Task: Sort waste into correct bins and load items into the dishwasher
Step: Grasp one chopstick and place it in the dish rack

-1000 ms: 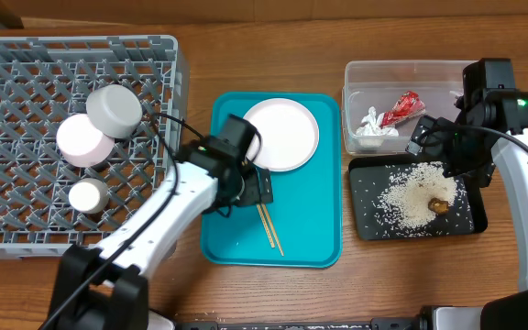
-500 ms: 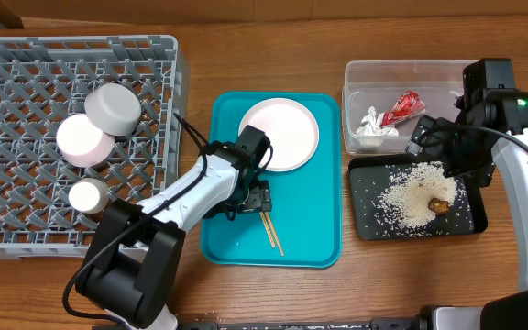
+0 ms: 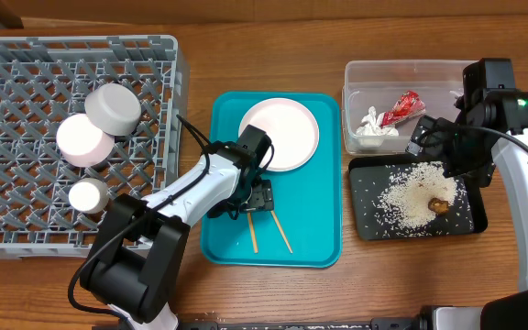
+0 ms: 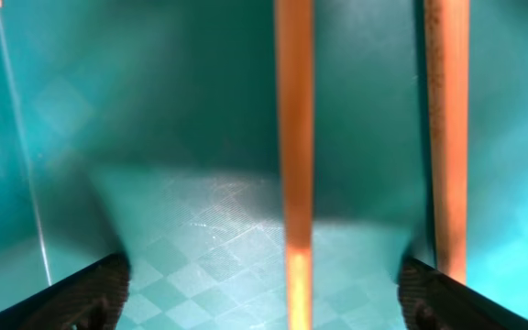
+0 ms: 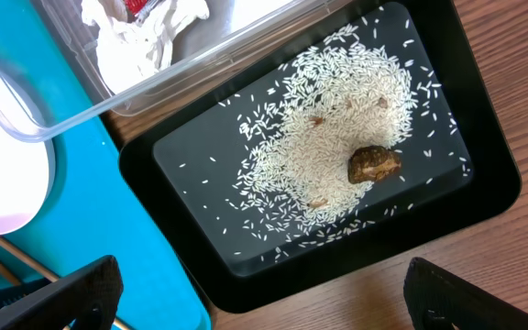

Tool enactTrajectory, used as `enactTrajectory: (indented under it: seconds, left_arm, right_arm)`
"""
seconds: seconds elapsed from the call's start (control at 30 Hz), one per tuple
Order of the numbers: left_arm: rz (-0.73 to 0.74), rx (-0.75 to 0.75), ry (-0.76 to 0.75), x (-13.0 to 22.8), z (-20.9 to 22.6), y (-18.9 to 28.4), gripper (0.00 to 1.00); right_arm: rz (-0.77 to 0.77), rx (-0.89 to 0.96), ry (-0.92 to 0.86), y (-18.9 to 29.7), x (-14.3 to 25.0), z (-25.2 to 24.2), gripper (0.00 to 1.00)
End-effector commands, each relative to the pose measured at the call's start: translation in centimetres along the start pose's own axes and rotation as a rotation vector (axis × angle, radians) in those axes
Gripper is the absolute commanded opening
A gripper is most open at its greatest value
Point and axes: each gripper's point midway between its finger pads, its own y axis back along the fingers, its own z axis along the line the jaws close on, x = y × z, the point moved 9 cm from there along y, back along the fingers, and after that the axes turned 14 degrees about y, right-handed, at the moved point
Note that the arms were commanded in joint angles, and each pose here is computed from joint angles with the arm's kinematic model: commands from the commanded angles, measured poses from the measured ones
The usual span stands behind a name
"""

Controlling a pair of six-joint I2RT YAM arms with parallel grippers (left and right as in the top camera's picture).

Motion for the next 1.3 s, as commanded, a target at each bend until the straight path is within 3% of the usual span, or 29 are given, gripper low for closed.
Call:
enactTrajectory:
  seconds: [0.0,0.1,0.13,0.23,0.37,0.63,0.97,1.17,1.27]
  left_arm:
    - [0.026,-0.030,-0.001,0.4,0.2,-0.6,0.78]
    - [0.031,-0.037,-0.001,0.5,0.3,-0.6,0.52]
    - [0.032,-0.037,-0.001,0.5,0.3,-0.6,0.37]
    - [0.037,-0.036,-0.001,0.6,0.3,-0.6,0.20]
    - [0.044,-0.036,0.000,0.7,0.4,-0.6,0.04]
    - [-0.011,0.012,-0.028,-1.3,0.7,3.2,0.04]
    - [-0.322,0.028,-0.098,-7.1,5.8,15.3,0.04]
    - [-0.401,-0.022,-0.171,-10.5,9.4,15.8,0.04]
    - [-0.398,-0.036,-0.139,-11.8,10.7,15.0,0.04]
  right_arm:
    - [-0.053,-0.003,0.003,1.4,0.0,0.0,1.00]
    - [-0.053,-0.003,0.003,1.4,0.0,0.0,1.00]
    - [-0.052,-0.003,0.003,1.4,0.0,0.0,1.00]
    - [-0.049,-0.002,0.003,1.4,0.0,-0.1,1.00]
    - [-0.048,-0.002,0.003,1.4,0.1,0.0,1.00]
    - [-0.041,0.000,0.006,1.4,0.2,-0.1,1.00]
    - [-0.039,0.000,0.005,1.4,0.2,-0.1,1.00]
    - [-0.039,0.000,0.005,1.4,0.2,-0.1,1.00]
    - [-0.038,0.000,0.005,1.4,0.2,-0.1,1.00]
